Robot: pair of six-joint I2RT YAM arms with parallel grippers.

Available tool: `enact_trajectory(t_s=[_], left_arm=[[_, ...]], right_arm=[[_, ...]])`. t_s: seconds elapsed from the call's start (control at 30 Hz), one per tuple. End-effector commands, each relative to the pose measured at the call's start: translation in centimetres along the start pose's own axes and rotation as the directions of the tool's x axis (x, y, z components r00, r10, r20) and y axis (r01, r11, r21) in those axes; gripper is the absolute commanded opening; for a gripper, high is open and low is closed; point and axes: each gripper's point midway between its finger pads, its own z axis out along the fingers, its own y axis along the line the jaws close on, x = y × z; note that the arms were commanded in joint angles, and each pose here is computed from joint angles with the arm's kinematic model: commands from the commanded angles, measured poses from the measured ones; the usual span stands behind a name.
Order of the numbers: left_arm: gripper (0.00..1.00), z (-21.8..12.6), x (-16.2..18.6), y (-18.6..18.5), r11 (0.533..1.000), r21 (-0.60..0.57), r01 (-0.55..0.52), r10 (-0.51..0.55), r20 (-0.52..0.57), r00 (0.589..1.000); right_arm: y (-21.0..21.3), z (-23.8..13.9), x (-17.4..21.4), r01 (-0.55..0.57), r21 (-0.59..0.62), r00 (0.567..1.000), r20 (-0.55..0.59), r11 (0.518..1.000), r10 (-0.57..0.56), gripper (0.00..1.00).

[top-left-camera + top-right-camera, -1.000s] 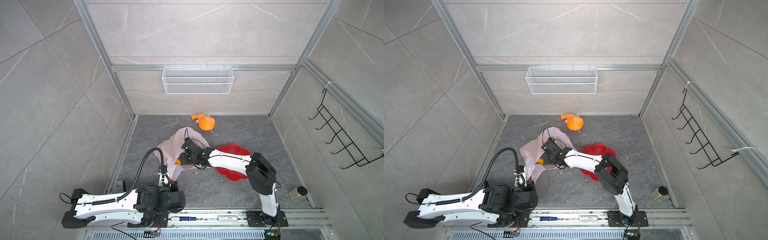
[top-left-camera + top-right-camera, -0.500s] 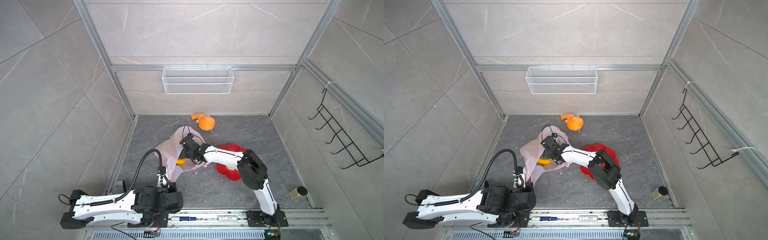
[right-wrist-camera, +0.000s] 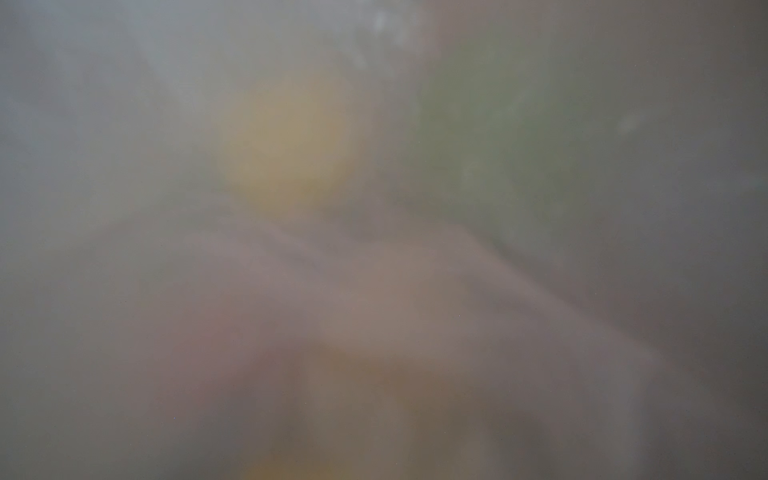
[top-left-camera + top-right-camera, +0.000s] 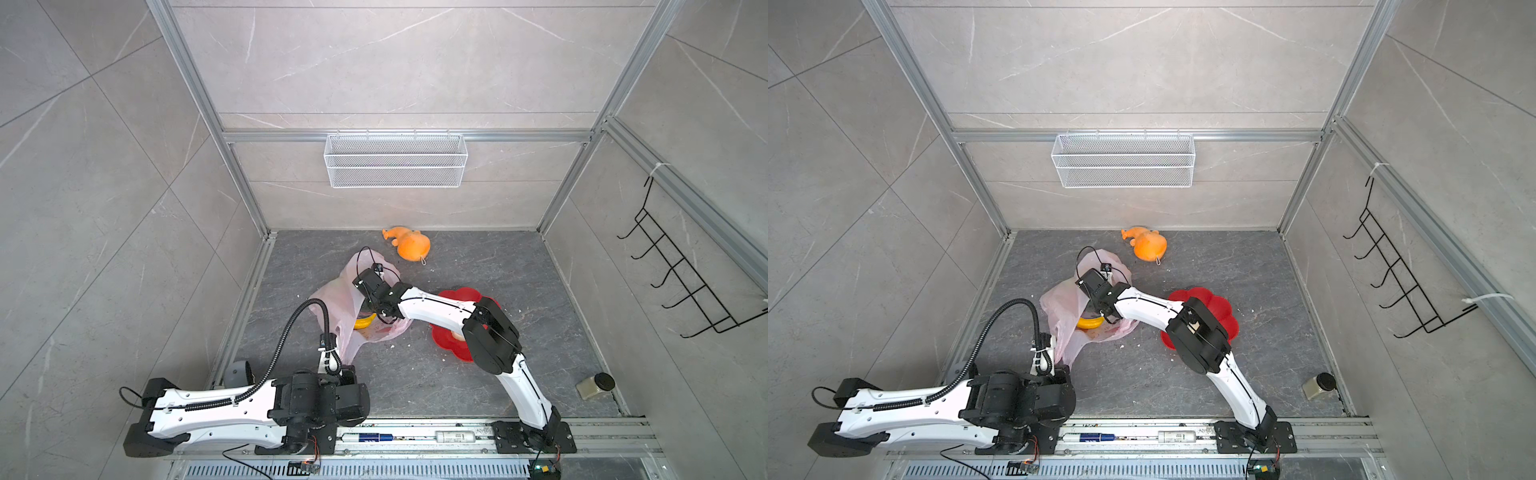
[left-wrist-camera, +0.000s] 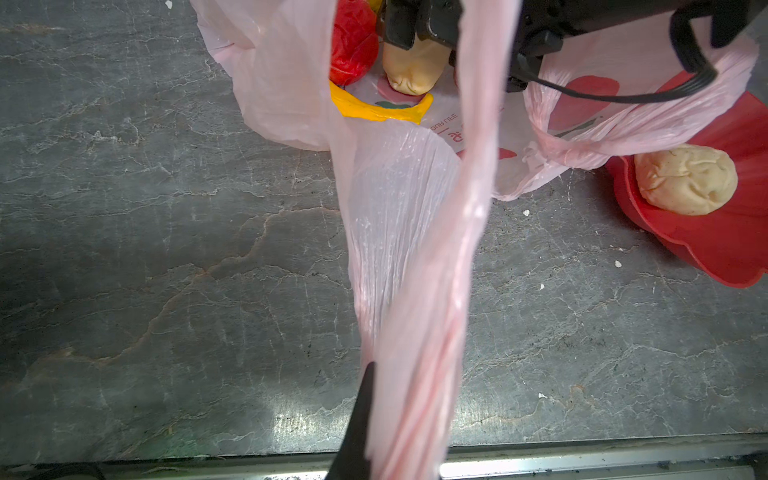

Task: Take the fake fruits out of the plastic bag
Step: 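Grasp a second beige fruit inside the bag with the right gripper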

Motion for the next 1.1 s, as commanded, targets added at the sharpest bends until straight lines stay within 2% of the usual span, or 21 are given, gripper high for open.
enact_trajectory(t_s=[0.0,0.27,0.43,0.7,1.07], left_arm=[[0.0,-0.8,-1.3,-0.7,0.999,0.034,0.009,-0.01,0.035,0.999],[0.0,-0.9,-1.5,-0.7,0.999,0.04,0.008,-0.01,0.042,0.999],[0.0,-0.9,-1.6,-0.5,0.999,0.043,0.016,-0.018,0.049,0.999],[0.0,-0.9,-2.0,-0.1,0.999,0.03,0.036,-0.038,0.075,0.996],[0.0,-1.0,-2.7,1.6,0.994,-0.034,0.108,-0.104,0.123,0.987]], right_arm=[[-1.2,1.1,0.0,-0.002,0.064,1.0,-0.002,0.998,0.002,0.86],[-1.8,2.5,0.0,-0.005,0.082,1.0,-0.017,0.997,0.006,0.83],[-1.8,2.5,-0.2,0.002,0.069,1.0,-0.016,0.998,-0.001,0.73],[-0.9,0.0,-1.1,0.042,0.008,0.999,-0.006,0.999,-0.042,0.48],[0.0,-4.9,-0.1,0.13,-0.106,0.991,-0.031,0.986,-0.134,0.4]])
